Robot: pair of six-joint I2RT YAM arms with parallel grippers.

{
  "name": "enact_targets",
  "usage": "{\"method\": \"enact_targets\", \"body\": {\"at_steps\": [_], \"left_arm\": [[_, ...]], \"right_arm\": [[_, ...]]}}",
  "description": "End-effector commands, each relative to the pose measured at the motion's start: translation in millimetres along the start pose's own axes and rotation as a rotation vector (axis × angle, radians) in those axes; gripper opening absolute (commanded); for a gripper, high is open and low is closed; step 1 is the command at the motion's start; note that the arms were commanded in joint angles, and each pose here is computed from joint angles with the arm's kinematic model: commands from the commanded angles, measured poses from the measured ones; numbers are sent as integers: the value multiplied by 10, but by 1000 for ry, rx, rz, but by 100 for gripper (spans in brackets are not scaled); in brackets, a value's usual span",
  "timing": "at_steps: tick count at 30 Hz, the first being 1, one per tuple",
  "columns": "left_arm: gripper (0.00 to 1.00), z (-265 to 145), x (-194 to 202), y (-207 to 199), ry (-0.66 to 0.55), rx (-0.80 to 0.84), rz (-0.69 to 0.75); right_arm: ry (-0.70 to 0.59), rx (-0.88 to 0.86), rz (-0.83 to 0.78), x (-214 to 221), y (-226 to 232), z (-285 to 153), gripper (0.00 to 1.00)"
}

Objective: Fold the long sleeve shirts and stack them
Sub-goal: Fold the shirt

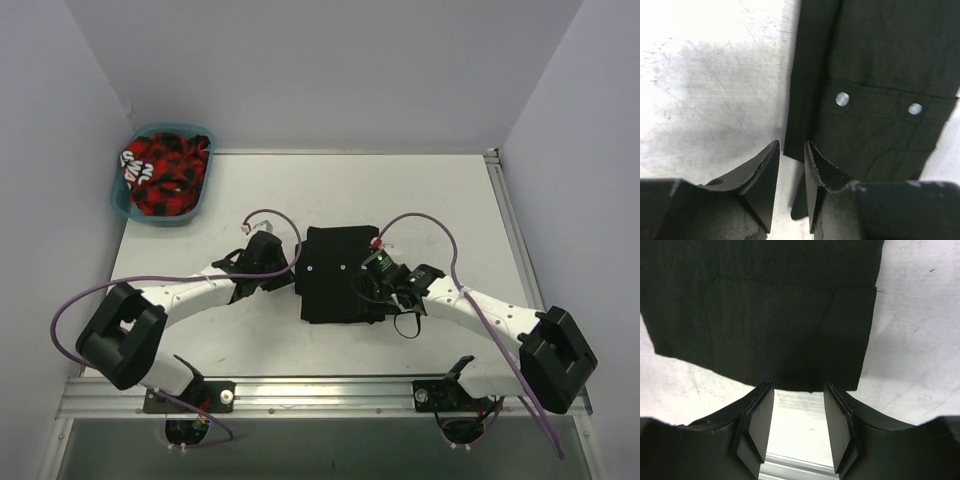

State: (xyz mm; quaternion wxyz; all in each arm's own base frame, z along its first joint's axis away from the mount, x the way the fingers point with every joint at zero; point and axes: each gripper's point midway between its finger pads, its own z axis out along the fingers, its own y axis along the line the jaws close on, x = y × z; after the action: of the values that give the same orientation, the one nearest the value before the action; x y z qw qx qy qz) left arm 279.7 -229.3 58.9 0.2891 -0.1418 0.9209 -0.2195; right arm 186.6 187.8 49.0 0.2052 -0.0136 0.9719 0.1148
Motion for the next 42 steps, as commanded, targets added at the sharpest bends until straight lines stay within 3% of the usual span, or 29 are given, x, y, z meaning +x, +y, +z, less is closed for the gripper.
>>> {"method": "enact_targets", "body": {"at_steps": [1, 9, 18, 21, 23, 27, 35, 42], "left_arm": [[35, 110, -126, -155, -20, 39, 16], [32, 405, 60, 42, 40, -38, 26], [37, 348, 62, -54, 7, 52, 2], [34, 423, 137, -17, 40, 33, 7], [26, 482, 201, 22, 60, 26, 2], [1, 553, 249, 163, 67, -23, 20], [0, 584, 129, 258, 43, -85, 76], [0, 537, 21, 343, 36, -127, 110]], "right_arm": [[-19, 116, 9, -58, -112, 41, 44], [26, 209, -39, 24, -249, 210, 34], [40, 199, -62, 60, -247, 211, 29], [45, 194, -65, 59, -233, 214, 26], [52, 192, -74, 76, -236, 216, 22], [55, 192, -102, 74, -254, 199, 15], [92, 210, -190, 128, -343, 152, 1], [106, 237, -256, 141, -457, 67, 0]]}}
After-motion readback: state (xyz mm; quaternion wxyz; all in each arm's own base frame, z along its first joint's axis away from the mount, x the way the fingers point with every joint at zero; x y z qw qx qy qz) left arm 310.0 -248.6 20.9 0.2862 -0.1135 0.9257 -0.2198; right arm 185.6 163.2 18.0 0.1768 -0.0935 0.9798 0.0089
